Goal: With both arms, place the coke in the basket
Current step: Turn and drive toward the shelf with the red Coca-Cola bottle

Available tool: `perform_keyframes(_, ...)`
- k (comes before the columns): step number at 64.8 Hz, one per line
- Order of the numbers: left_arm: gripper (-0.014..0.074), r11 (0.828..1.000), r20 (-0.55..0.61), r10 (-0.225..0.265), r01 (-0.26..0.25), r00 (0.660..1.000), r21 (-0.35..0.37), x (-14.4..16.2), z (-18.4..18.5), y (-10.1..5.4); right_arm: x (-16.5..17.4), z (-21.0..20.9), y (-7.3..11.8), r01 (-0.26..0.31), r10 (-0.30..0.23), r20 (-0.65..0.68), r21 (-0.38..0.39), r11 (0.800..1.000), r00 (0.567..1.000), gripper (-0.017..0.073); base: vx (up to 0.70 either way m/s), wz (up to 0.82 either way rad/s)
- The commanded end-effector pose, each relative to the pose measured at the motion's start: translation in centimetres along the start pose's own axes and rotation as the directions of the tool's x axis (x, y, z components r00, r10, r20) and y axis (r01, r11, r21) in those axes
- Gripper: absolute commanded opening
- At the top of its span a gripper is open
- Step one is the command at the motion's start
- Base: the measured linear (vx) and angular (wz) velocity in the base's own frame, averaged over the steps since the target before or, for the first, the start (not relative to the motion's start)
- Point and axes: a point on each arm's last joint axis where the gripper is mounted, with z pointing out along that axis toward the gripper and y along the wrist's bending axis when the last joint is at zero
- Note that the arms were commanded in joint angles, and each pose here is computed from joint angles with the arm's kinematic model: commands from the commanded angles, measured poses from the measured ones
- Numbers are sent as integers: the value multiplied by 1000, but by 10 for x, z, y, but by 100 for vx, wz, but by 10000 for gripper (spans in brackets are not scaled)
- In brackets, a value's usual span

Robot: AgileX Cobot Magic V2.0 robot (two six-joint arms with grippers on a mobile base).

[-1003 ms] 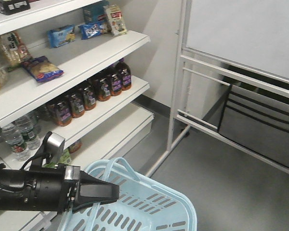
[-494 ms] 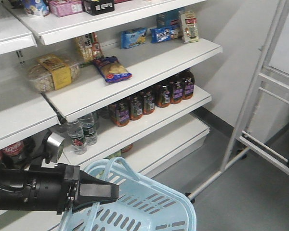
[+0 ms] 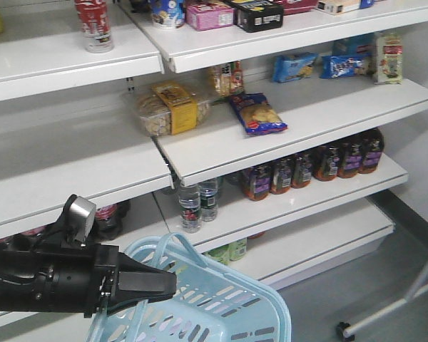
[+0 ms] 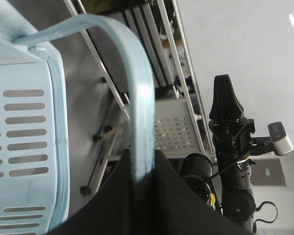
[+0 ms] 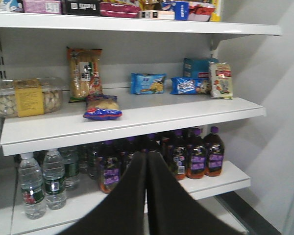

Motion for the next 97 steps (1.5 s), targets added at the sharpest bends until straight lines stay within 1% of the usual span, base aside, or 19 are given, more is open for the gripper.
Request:
perform_keyframes(1, -6, 989, 49, 12, -19, 999, 148, -5, -3, -25, -5, -1, -1, 8, -9, 80, 10, 1000, 997, -10, 10, 45)
perform_keyframes(53, -6, 989, 49, 12, -19, 999, 148, -5, -3, -25, -5, -1, -1, 8, -9, 81, 10, 1000, 997, -10, 9, 35)
perform_keyframes(97, -6, 989, 49, 12, -19, 999, 148, -5, -3, -25, -5, -1, -1, 8, -9, 81, 10, 1000, 997, -10, 5, 16)
